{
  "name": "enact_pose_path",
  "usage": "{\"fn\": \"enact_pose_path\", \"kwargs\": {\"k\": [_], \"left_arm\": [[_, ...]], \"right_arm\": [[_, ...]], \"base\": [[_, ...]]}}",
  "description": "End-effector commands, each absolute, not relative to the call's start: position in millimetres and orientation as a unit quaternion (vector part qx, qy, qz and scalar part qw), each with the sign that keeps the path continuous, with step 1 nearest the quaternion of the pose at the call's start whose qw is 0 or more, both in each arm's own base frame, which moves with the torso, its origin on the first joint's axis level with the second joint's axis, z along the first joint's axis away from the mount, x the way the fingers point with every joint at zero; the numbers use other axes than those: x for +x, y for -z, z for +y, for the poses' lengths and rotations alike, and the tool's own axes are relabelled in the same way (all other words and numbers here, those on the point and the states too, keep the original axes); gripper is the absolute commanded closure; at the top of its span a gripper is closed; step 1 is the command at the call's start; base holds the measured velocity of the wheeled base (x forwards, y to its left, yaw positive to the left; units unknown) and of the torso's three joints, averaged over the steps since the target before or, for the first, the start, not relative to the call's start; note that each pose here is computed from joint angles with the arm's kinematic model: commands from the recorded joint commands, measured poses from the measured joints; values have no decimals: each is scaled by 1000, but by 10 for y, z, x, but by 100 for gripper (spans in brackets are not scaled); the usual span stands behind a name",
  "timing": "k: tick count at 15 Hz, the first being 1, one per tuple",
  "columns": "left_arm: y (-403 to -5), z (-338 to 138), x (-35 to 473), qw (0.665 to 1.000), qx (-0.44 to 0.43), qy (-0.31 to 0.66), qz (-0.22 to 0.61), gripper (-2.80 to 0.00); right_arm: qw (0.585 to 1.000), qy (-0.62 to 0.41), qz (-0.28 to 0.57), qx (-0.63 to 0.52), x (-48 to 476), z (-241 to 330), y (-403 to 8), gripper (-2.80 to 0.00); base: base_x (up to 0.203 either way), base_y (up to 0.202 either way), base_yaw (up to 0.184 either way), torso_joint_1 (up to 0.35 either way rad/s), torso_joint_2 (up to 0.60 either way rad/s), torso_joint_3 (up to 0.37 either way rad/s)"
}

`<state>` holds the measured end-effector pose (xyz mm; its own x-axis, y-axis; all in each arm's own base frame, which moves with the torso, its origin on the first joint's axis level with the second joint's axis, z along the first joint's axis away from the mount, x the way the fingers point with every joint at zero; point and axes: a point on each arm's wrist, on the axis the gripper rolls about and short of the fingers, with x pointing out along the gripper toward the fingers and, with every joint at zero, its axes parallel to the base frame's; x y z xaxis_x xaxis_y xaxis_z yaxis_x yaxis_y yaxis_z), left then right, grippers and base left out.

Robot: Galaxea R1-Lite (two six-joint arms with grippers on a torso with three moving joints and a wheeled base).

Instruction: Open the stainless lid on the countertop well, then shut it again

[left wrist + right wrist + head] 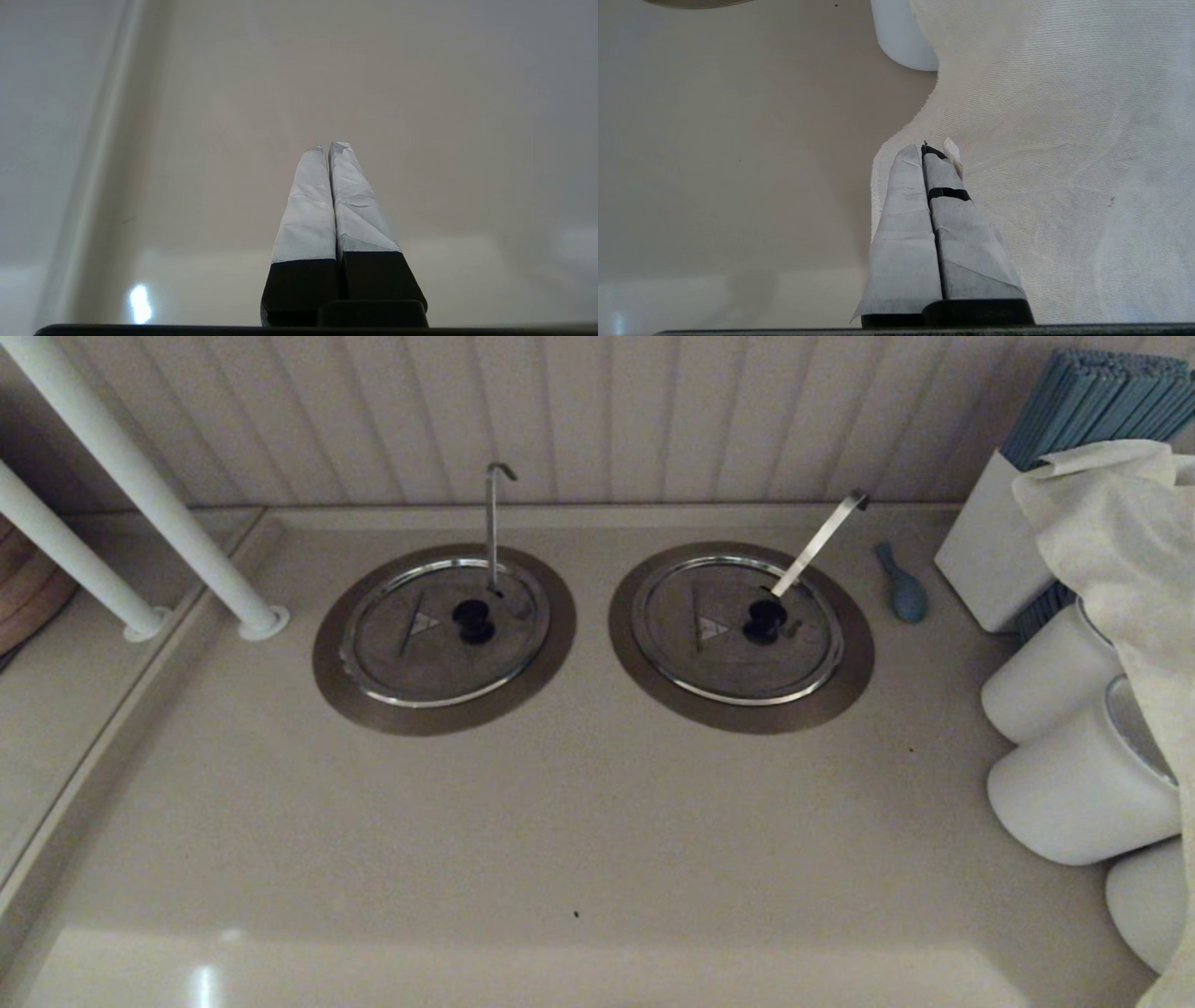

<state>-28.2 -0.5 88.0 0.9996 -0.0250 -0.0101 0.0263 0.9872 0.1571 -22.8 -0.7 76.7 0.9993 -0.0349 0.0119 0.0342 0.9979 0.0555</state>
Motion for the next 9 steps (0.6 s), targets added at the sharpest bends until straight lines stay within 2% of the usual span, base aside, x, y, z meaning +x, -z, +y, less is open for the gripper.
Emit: {"fn": "enact_pose_path", "kwargs": {"k": [1,9], "left_arm": [[-767,-9,-241,997,70,22,7,0],[-767,-8,-241,998,55,20,7,0]], "right_arm": [[999,17,-6,28,-228,-7,-768,0],[999,18,-7,28,-227,-7,-769,0]], "base": [[0,0,0,0,0,0],[0,0,0,0,0,0]]}}
